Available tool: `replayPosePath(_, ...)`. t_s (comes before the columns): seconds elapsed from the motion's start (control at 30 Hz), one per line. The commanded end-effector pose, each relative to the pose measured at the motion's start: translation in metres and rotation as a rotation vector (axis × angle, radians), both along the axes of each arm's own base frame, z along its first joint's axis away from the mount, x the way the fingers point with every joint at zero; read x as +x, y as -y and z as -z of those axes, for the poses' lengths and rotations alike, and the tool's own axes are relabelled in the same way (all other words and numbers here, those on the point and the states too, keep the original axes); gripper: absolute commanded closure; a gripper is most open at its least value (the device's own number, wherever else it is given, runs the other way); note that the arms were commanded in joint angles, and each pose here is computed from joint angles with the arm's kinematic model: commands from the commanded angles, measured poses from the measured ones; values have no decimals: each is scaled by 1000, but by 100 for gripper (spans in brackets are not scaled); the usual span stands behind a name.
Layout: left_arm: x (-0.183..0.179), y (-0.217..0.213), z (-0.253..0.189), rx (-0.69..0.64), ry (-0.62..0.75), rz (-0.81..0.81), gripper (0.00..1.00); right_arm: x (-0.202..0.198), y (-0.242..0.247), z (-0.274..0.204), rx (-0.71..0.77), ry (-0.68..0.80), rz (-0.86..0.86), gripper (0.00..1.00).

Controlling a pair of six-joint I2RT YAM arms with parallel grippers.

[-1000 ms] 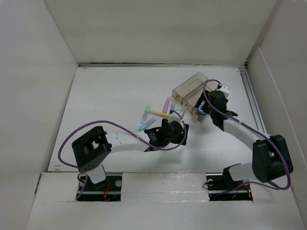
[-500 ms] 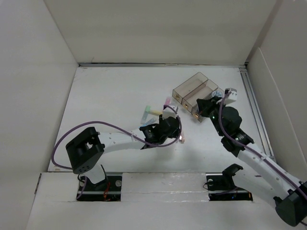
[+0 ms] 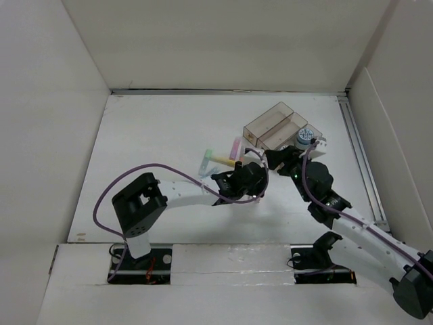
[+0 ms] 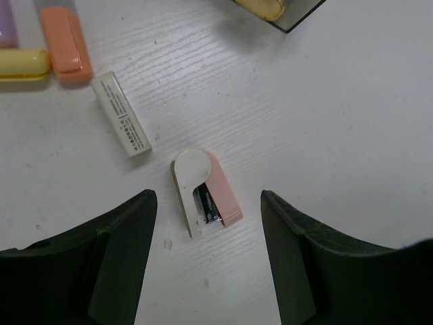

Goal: Organize the desk

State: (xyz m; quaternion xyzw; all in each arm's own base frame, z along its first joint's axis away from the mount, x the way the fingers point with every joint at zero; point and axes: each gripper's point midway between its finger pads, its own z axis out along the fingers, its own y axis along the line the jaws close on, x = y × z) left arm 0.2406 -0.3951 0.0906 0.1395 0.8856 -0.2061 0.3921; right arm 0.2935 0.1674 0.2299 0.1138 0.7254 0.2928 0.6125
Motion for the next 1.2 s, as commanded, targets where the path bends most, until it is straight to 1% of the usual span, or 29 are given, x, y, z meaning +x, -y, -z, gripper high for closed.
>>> replayPosePath(0.0,-4,8,4,0,-32,28,41,-3,6,-33,110,90,15,29)
replayPosePath(0.13,-3,12,16,23,-51,30,40,-21,29,-54,202,172,62,29)
replayPosePath(0.3,1,20,30,51,-63,36,41,-36,49,-67,258,235,107,29)
replayPosePath(0.4,1,25,39,67,-63,33,45,-40,51,-72,272,255,100,29)
replayPosePath(0.47,-2,28,40,76,-64,35,55,-39,47,-70,265,246,88,28)
replayPosePath(0.5,0,25,44,92,-62,25,62,-38,47,-69,264,242,89,29)
replayPosePath(0.53,-3,27,45,98,-59,26,75,-37,45,-71,262,238,86,29)
replayPosePath(0.6,-1,25,42,97,-49,11,82,-35,42,-68,239,219,75,29)
replayPosePath(0.63,-1,24,41,95,-49,12,88,-35,41,-70,234,220,74,29)
replayPosePath(0.7,-5,19,35,116,-37,4,92,-35,43,-68,240,218,83,28)
replayPosePath(0.73,-3,18,30,116,-27,-6,97,-35,43,-68,240,218,83,28)
replayPosePath(0.77,-2,15,25,118,-17,-11,98,-36,44,-71,242,226,83,29)
replayPosePath(0.83,0,17,2,77,7,-12,98,-38,47,-73,247,236,89,29)
replayPosePath(1.0,6,23,-73,-89,119,-4,100,-40,52,-73,253,242,109,29)
replayPosePath(1.03,17,18,-81,-109,126,-21,100,-40,54,-73,259,245,116,29)
replayPosePath(1.1,26,17,-103,-167,151,-12,100,-40,54,-72,261,242,120,29)
replayPosePath(1.17,46,9,-121,-199,186,-34,100,-40,54,-73,254,243,115,29)
